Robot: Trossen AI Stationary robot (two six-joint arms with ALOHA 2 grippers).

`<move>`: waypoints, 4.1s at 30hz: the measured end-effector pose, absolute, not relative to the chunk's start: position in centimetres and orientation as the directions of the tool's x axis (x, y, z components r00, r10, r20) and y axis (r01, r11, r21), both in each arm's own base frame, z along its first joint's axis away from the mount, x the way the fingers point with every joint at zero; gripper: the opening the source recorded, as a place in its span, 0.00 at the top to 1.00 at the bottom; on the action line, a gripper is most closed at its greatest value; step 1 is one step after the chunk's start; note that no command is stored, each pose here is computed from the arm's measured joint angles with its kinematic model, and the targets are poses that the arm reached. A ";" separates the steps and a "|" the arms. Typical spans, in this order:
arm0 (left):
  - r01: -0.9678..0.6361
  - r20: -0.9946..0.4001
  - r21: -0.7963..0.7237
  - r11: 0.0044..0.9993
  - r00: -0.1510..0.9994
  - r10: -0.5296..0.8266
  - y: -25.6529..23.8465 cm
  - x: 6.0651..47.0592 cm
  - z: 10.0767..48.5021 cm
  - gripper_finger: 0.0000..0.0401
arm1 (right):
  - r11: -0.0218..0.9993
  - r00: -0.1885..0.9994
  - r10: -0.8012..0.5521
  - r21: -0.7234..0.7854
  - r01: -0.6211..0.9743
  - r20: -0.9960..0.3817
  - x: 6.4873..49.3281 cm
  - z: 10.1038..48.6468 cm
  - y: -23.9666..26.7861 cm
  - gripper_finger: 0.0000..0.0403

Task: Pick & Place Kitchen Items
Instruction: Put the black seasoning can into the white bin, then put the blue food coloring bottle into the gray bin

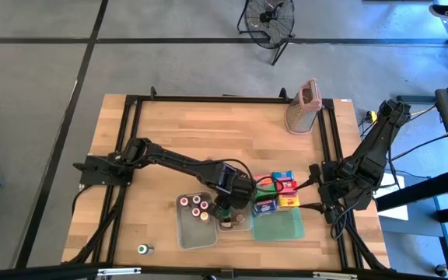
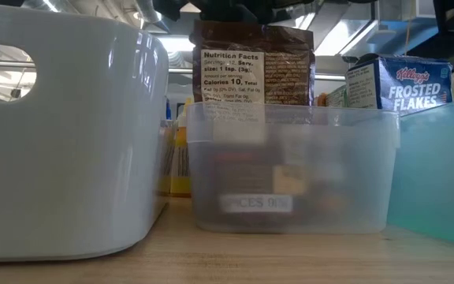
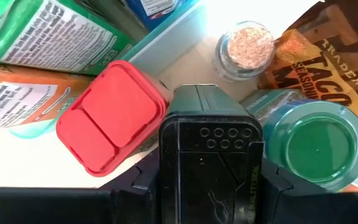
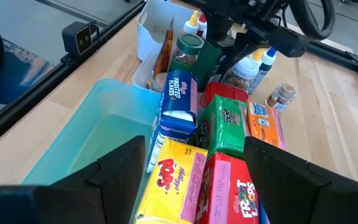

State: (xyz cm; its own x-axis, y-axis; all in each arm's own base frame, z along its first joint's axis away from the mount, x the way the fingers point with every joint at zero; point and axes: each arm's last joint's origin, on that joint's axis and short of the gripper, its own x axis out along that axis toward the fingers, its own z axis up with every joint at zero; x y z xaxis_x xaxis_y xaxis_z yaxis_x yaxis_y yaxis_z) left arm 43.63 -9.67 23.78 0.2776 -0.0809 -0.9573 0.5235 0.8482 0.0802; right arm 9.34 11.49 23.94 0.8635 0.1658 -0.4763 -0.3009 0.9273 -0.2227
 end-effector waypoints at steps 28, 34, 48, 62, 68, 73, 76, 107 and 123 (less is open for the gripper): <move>0.494 -0.964 0.056 0.867 0.253 -0.081 -10.2 43.4 23.4 0.65 | 0.927 0.864 0.165 -0.223 -0.300 -0.476 9.3 23.9 11.5 0.32; 0.497 -0.967 0.057 0.866 0.242 -0.075 -10.2 43.3 23.4 0.65 | 0.928 0.864 0.164 -0.224 -0.299 -0.476 9.3 23.9 11.5 0.32; 0.418 -0.968 0.028 0.908 0.240 -0.080 -9.3 43.5 23.4 0.59 | 0.928 0.865 0.162 -0.225 -0.298 -0.474 9.3 23.9 11.5 0.32; 0.453 -0.966 0.049 0.890 0.246 -0.073 -9.7 43.5 23.4 0.48 | 0.928 0.865 0.163 -0.224 -0.298 -0.475 9.3 23.9 11.5 0.32; 0.492 -0.967 0.057 0.869 0.245 -0.075 -10.2 43.3 23.4 0.48 | 0.928 0.864 0.165 -0.223 -0.300 -0.476 9.3 23.9 11.5 0.32; 0.483 -0.962 0.095 0.871 0.269 -0.045 -10.1 43.4 24.5 0.48 | 0.928 0.864 0.165 -0.223 -0.300 -0.475 9.3 23.9 11.5 0.32; 0.470 -0.958 0.141 0.871 0.287 0.000 -10.1 43.5 25.2 0.48 | 0.928 0.864 0.165 -0.223 -0.300 -0.475 9.3 23.9 11.5 0.32; 0.299 -0.958 0.222 0.928 0.243 0.151 -13.0 37.0 34.5 0.49 | 0.930 0.865 0.165 -0.218 -0.297 -0.475 9.4 24.0 11.5 0.32; 0.230 -0.957 0.194 0.954 0.256 0.132 -4.6 31.3 33.6 0.49 | 0.934 0.860 0.171 -0.199 -0.296 -0.480 9.3 23.9 11.5 0.32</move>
State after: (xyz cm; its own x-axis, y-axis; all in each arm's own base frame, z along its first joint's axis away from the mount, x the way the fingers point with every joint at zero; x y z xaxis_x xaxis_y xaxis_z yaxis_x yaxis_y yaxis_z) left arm 31.26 -4.57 33.62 0.2564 0.1325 -0.9574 0.2300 0.9538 0.1936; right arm 9.34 11.52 23.92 0.8604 0.1706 -0.4802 -0.2962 0.9342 -0.1989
